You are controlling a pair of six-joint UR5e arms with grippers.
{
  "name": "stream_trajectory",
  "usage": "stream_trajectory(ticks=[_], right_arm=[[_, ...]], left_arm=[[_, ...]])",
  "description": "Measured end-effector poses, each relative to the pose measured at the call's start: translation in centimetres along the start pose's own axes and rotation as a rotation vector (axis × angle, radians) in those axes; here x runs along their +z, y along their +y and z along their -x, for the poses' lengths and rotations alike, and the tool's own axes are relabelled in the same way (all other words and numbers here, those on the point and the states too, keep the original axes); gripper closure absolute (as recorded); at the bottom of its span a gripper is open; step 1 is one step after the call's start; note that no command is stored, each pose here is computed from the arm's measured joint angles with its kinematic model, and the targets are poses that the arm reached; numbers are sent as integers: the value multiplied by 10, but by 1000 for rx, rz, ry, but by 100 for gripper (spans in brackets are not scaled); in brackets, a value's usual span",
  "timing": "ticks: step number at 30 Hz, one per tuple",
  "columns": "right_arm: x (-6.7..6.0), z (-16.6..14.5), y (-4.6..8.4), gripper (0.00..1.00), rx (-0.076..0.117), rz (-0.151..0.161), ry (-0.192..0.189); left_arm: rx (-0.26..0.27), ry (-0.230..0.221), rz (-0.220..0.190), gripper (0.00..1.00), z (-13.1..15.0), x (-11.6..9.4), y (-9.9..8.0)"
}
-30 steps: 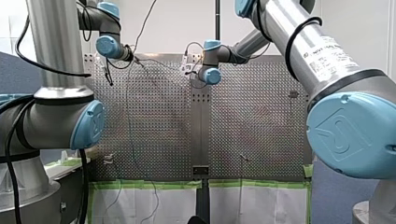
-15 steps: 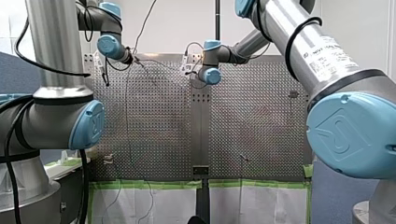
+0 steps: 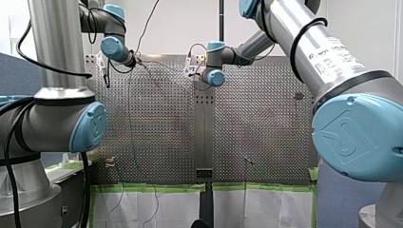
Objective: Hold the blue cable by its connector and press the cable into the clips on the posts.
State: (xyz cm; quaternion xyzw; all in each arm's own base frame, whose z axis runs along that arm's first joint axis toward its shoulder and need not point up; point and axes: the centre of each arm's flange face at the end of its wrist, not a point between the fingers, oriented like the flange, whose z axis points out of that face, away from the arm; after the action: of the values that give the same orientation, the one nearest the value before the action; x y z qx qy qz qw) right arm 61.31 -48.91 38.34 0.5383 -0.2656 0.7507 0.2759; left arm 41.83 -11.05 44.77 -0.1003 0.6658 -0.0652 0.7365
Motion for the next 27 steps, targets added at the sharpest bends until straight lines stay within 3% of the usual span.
stream_trajectory(ticks=[8, 27], right_arm=[[0, 0, 0, 100, 0, 0, -1], [0, 3, 0, 100, 0, 0, -4]], left_arm=[[0, 0, 0, 0, 0, 0, -1], [37, -27, 43, 0, 9, -2, 1]])
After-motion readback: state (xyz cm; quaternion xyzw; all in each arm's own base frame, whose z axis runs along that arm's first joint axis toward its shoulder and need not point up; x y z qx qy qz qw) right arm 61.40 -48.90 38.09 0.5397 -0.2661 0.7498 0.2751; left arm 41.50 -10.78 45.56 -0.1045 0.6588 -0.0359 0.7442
